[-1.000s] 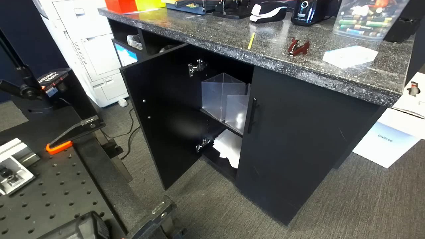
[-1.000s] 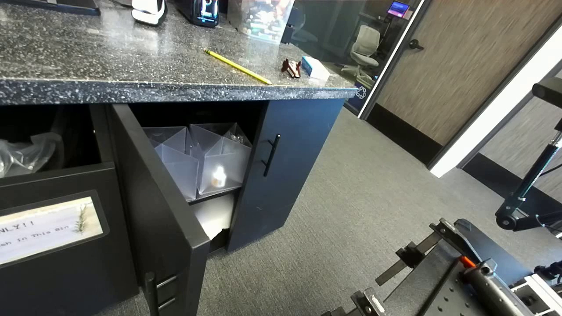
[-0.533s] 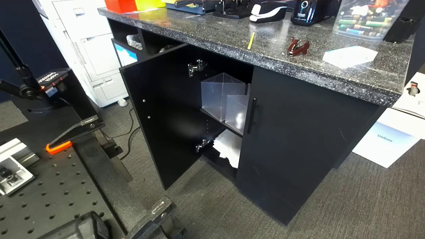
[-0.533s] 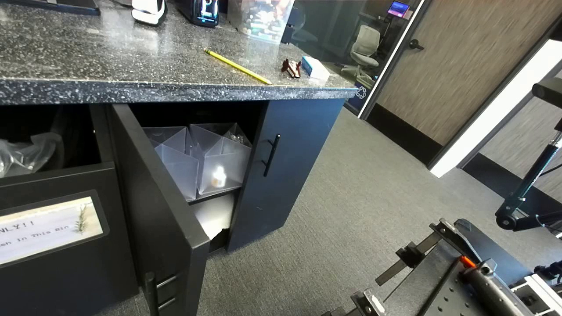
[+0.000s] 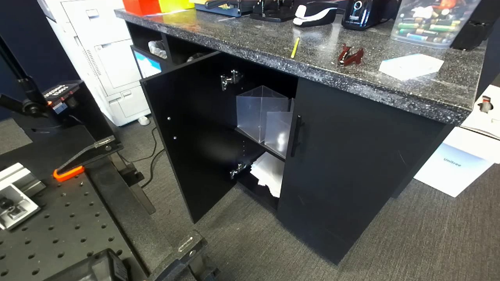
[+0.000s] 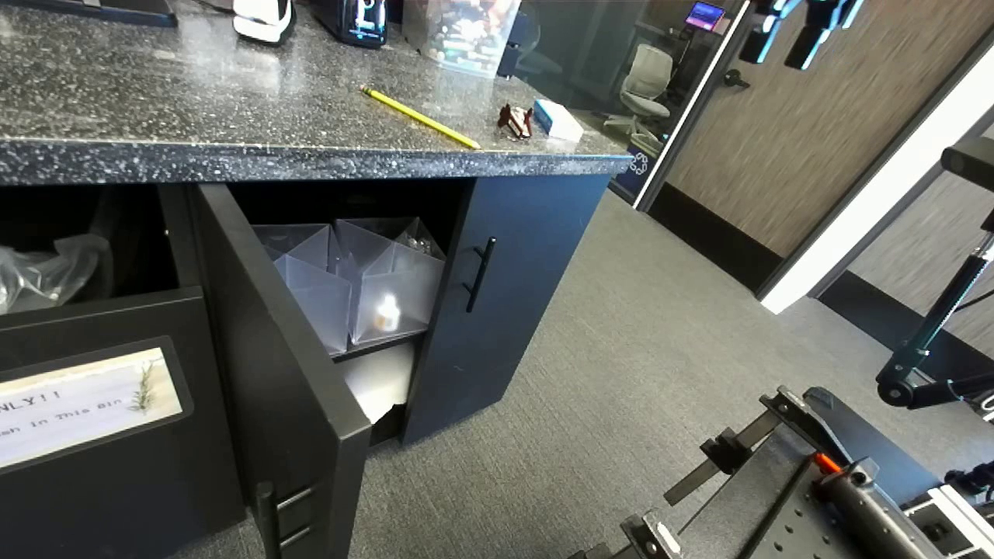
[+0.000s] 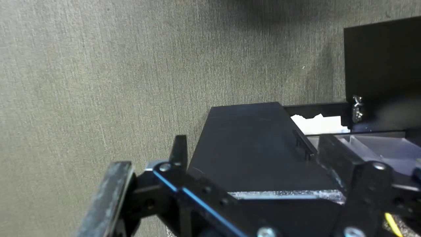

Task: Pick the blue and white box and put it on the left side of the counter

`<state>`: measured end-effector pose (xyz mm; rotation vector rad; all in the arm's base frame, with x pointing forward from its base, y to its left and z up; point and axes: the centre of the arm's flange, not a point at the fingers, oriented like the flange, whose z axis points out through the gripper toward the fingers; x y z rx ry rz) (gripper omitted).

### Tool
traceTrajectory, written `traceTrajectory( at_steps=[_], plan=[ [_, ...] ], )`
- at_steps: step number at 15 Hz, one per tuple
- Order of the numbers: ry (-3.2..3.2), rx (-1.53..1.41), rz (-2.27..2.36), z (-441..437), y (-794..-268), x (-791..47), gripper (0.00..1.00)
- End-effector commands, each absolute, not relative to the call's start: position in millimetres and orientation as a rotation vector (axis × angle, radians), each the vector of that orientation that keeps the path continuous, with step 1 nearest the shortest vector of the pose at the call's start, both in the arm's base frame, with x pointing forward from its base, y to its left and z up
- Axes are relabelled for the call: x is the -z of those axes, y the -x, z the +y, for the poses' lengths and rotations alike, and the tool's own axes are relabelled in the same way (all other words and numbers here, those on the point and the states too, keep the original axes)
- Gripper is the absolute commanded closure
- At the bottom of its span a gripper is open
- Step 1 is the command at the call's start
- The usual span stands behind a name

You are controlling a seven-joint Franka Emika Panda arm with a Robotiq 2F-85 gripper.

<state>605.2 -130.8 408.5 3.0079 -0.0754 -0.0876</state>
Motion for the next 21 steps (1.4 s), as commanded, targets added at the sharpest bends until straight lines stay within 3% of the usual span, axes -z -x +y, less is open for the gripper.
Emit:
traceTrajectory(
  at_steps=[1,8,21],
  plan=[
    [-3.037,0.044,-0.195,-151.6,-692.5,-388.3,0.0],
    [-3.075,0.018,-0.367,-197.7,-773.5,-346.9,0.0],
    [-3.189,-0.176,-0.447,-222.7,-846.4,-314.5,0.0]
  ],
)
